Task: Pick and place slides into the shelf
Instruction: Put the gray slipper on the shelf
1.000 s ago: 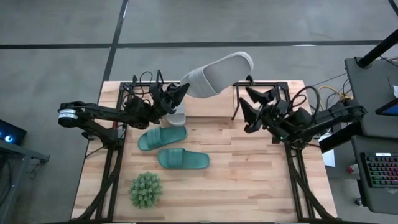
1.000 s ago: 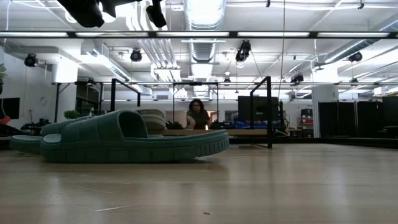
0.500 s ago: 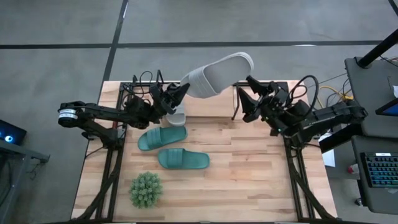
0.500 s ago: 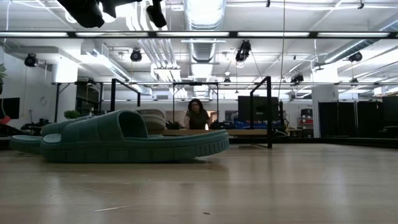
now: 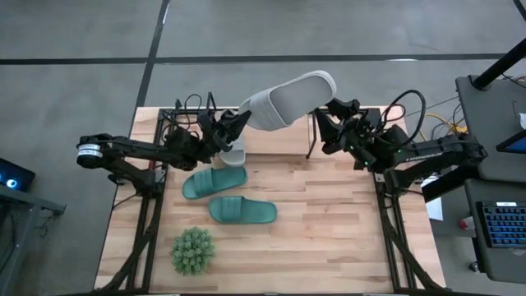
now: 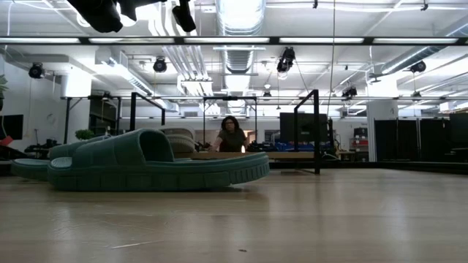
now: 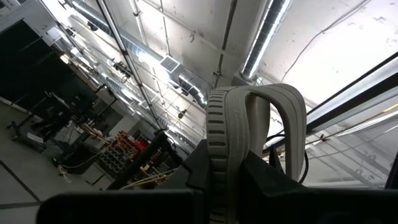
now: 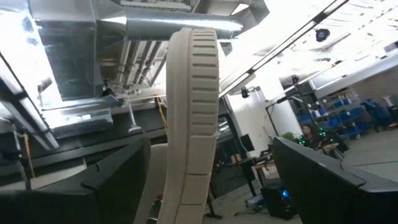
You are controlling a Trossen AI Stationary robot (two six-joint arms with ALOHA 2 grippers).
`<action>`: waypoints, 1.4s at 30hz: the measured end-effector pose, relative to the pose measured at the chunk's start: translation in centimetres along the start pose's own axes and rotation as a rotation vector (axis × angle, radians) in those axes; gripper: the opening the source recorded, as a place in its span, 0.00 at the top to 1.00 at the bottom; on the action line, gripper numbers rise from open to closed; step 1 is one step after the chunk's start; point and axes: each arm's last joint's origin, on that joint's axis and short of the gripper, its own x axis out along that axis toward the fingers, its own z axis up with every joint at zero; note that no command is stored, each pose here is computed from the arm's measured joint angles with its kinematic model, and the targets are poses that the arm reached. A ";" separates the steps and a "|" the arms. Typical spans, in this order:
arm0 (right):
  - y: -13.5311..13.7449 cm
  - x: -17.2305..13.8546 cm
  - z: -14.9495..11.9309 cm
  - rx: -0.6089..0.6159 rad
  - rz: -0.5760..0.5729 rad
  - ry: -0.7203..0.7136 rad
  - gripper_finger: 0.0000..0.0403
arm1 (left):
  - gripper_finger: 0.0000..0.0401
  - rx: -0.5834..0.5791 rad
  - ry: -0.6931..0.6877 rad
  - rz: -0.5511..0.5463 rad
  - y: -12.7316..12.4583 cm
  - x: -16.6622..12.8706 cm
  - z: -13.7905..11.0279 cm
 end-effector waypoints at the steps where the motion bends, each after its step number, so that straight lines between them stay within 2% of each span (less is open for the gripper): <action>1: -0.1 0.1 0.0 0.002 0.005 -0.002 0.19 | 0.96 0.001 0.003 0.002 0.0 0.0 0.0; 9: 0.1 0.9 0.9 -0.007 0.009 -0.027 0.19 | 0.96 0.004 0.010 0.005 0.1 0.0 -0.2; 21: -0.1 3.7 1.0 -0.001 0.005 0.033 0.19 | 0.96 0.006 0.020 0.004 0.2 0.0 -0.3; 33: 0.0 3.9 0.9 0.008 -0.005 0.056 0.20 | 0.96 0.004 0.015 -0.003 0.1 0.0 -0.2; 37: 0.0 3.9 0.7 0.033 -0.022 0.058 0.32 | 0.96 0.003 0.016 -0.006 0.1 0.0 -0.2; 42: -0.1 3.9 0.6 0.017 -0.062 0.061 0.65 | 0.96 0.004 0.016 -0.005 0.1 0.0 -0.2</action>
